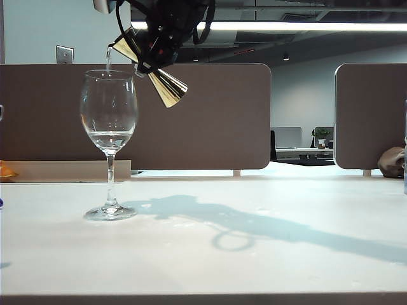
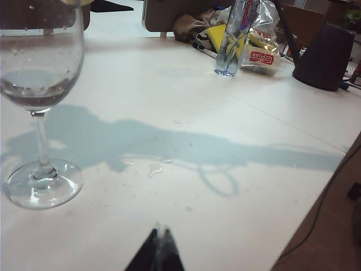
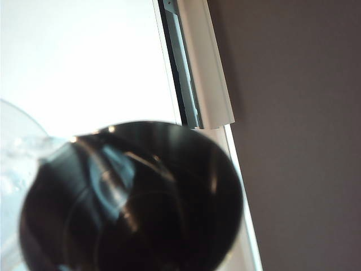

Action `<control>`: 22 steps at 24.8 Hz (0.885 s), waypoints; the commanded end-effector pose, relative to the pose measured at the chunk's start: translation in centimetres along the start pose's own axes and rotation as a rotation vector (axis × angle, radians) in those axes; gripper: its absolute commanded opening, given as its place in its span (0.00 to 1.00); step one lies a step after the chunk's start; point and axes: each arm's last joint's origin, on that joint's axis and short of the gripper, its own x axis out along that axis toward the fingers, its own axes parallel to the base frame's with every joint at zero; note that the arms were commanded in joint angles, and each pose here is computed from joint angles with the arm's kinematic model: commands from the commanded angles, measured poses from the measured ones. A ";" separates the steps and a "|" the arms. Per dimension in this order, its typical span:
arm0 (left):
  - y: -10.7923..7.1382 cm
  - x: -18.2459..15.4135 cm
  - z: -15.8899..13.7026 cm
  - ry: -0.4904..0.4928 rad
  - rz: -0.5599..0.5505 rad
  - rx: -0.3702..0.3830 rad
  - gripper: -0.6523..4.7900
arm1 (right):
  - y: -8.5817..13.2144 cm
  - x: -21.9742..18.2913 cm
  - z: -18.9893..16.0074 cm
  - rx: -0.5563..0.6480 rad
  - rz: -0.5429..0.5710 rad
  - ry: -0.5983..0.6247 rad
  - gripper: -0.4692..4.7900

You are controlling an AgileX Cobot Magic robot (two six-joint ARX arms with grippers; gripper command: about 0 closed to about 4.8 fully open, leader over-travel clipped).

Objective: Pick up the jigger and pour the water inside into the glass.

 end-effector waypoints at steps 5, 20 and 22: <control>0.0 0.0 0.0 0.003 -0.003 0.002 0.11 | -0.3 -0.3 0.4 -0.162 -0.022 -0.015 0.09; 0.0 0.0 0.0 0.003 -0.003 0.002 0.11 | -0.5 -0.3 0.3 -0.447 -0.051 0.041 0.09; 0.0 0.0 0.0 0.003 -0.003 0.002 0.11 | -0.6 -0.3 0.2 -0.491 -0.057 0.048 0.09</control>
